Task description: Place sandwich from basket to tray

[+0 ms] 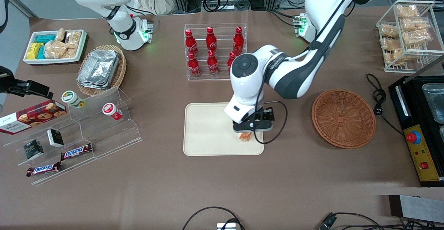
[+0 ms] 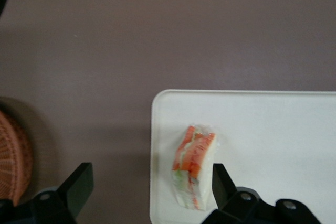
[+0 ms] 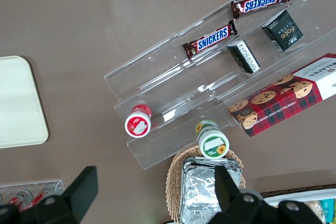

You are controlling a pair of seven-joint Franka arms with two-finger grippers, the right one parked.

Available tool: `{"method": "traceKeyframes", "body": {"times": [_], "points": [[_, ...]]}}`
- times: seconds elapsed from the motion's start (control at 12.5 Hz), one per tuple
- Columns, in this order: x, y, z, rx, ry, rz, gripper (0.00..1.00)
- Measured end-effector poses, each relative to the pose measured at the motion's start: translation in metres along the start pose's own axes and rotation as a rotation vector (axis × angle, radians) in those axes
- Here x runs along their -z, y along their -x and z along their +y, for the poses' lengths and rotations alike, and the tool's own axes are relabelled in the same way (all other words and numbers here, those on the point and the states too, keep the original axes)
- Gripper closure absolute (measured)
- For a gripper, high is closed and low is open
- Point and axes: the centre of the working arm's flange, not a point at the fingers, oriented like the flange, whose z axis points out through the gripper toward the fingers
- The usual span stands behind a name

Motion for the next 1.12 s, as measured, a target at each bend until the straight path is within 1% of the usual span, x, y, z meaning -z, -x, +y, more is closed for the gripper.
{"method": "traceKeyframes", "body": {"times": [0.16,0.32,0.48,0.56,0.72,0.8,0.96,1.12], "points": [[0.023,-0.02,-0.035,0.068,-0.007,0.0,0.0],[0.046,-0.043,-0.079,0.144,-0.028,0.001,0.0],[0.059,-0.056,-0.112,0.188,-0.05,-0.005,0.0],[0.061,-0.061,-0.126,0.19,-0.065,-0.016,0.0],[0.058,-0.07,-0.158,0.17,-0.096,-0.051,0.0],[0.058,-0.076,-0.177,0.157,-0.094,-0.07,0.0],[0.068,-0.087,-0.227,0.116,-0.064,-0.106,0.0],[0.079,-0.09,-0.285,0.068,-0.039,-0.134,0.0]]}}
